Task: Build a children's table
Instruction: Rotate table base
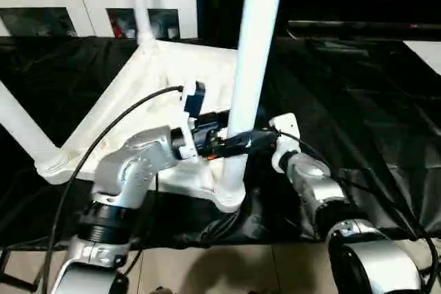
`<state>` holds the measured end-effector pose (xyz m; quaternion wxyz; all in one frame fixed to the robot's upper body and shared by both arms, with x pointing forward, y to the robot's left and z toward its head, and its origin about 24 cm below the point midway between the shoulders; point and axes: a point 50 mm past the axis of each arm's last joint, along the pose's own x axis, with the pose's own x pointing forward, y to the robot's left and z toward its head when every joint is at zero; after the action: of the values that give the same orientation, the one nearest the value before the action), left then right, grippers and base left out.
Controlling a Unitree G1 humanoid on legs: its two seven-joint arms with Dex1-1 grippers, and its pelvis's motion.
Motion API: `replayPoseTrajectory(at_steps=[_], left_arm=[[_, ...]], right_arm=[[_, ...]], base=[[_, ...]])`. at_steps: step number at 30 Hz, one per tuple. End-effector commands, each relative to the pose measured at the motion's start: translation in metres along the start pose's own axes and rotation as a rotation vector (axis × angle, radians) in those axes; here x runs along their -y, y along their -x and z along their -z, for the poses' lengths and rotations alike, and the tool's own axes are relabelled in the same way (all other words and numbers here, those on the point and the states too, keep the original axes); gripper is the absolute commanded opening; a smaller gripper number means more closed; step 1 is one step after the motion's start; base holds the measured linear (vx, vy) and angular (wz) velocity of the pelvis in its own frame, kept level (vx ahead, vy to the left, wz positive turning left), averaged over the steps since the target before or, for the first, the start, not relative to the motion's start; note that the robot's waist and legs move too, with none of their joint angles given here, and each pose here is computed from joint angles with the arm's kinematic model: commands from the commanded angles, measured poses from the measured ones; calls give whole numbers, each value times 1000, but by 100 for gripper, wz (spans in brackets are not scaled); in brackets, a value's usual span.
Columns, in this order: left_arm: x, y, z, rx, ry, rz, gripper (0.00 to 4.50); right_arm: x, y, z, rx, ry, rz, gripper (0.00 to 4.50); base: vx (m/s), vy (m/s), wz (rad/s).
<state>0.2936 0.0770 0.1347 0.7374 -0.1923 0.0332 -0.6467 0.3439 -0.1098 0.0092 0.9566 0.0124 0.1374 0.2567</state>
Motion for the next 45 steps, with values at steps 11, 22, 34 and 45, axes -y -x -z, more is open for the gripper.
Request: replayPoseTrajectory(at_steps=[11, 22, 34, 45], left_arm=[[4, -28, 8, -1, -55, 16, 447], [-39, 40, 0, -132, -250, -334, 447], [-38, 87, 28, -490, -276, -416, 447], [-27, 86, 53, -609, -200, -460, 367]], right_arm=[[-42, -23, -15, 39, 23, -98, 446], [19, 0, -14, 46, -2, 176, 446], [29, 30, -6, 14, 122, -77, 446], [36, 72, -31, -60, 325, -357, 450]], base=[[0, 0, 0], [0, 0, 0], [0, 0, 0], [0, 0, 0]])
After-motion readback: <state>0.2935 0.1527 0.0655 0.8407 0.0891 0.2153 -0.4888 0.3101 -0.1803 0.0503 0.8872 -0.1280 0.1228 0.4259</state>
